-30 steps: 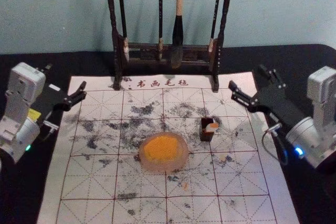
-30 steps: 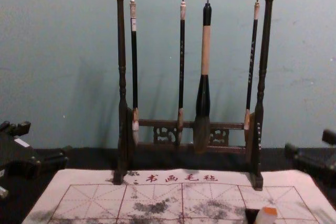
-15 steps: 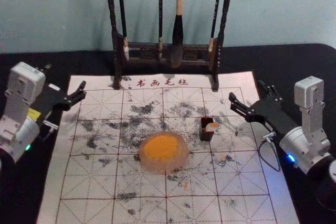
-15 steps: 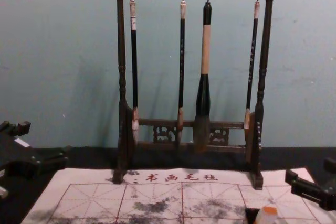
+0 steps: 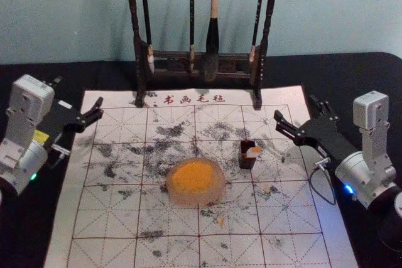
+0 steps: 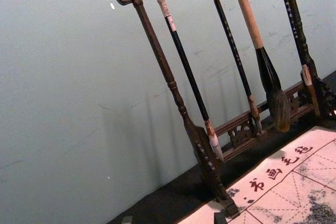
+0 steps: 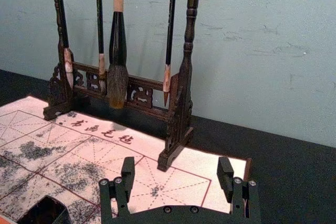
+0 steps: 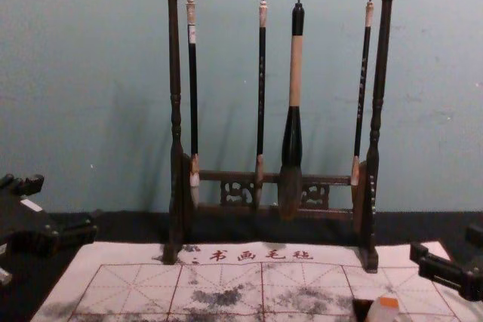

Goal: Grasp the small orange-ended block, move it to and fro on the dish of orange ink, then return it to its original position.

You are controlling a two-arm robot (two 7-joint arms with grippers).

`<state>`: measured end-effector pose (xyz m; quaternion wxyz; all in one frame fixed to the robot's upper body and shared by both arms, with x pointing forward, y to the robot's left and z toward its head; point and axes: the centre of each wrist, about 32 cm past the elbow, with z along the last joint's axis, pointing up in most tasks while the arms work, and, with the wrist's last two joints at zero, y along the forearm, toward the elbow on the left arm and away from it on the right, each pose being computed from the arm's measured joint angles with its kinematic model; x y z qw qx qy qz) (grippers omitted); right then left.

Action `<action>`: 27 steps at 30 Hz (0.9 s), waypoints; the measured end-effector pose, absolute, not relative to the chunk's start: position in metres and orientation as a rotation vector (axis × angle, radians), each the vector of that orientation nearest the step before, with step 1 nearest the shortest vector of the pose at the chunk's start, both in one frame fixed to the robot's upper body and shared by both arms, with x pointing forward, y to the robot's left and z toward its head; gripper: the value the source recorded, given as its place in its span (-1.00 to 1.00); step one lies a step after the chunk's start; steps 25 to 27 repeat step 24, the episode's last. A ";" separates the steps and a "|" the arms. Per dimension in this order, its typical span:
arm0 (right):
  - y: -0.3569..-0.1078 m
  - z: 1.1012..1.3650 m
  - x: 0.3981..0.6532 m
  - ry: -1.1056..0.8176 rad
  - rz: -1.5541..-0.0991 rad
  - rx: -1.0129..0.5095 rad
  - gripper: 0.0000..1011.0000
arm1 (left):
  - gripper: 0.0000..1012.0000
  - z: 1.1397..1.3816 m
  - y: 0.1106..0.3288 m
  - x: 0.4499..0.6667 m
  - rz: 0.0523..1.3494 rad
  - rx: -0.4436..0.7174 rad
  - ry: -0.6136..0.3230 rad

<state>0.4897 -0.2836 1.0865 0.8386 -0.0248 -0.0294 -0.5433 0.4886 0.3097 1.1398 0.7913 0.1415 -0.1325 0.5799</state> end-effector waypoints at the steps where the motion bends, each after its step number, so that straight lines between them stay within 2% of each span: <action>1: -0.284 1.087 0.490 -0.062 -1.149 -0.052 0.98 | 0.98 1.140 0.310 0.489 1.248 0.304 -0.285; 27: -0.284 1.087 0.489 -0.062 -1.147 -0.050 0.98 | 0.98 1.140 0.310 0.489 1.248 0.304 -0.285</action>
